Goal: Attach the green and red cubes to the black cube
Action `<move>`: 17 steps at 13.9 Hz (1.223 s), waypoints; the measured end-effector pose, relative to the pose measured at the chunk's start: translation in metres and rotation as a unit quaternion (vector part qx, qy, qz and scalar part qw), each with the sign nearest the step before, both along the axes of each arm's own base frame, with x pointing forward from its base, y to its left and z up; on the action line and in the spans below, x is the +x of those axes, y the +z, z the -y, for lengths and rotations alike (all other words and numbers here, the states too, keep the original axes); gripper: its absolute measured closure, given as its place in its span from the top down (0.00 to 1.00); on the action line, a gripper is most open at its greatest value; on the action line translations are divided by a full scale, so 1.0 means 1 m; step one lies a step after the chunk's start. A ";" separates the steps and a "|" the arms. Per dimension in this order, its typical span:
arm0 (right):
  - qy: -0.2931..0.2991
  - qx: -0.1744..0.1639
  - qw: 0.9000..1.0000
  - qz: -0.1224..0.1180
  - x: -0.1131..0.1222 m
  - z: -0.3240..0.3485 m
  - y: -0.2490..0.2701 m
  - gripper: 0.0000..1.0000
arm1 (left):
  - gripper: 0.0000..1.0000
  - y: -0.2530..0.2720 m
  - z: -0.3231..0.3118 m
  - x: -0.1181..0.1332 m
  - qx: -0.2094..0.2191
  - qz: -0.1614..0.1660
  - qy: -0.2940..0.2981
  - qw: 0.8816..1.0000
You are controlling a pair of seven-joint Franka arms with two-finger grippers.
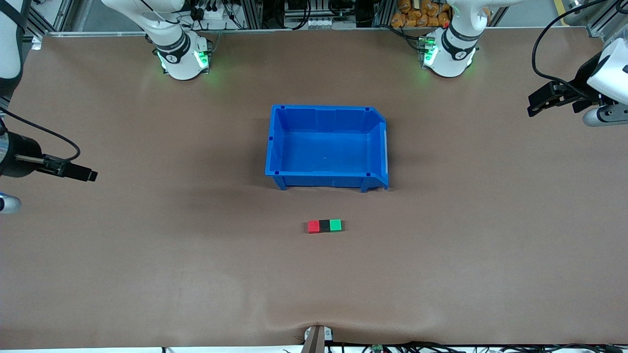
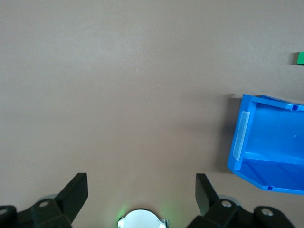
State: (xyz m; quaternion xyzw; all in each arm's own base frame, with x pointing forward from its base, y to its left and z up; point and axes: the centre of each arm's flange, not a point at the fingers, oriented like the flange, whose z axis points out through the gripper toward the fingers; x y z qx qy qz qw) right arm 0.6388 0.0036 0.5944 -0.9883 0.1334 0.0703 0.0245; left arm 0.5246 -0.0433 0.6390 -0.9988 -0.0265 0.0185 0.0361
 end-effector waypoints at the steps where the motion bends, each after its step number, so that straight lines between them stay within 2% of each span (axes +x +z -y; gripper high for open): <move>1: 0.005 0.000 1.000 0.002 -0.002 0.001 0.004 1.00 | 1.00 0.000 0.000 0.000 0.000 0.000 0.000 1.000; 7: 0.029 -0.002 1.000 0.007 -0.009 0.005 0.016 1.00 | 1.00 0.000 0.000 0.000 0.000 0.000 0.000 1.000; 17: 0.103 -0.020 0.994 0.032 -0.029 0.010 0.052 1.00 | 1.00 0.000 -0.003 0.000 0.000 0.000 0.003 1.000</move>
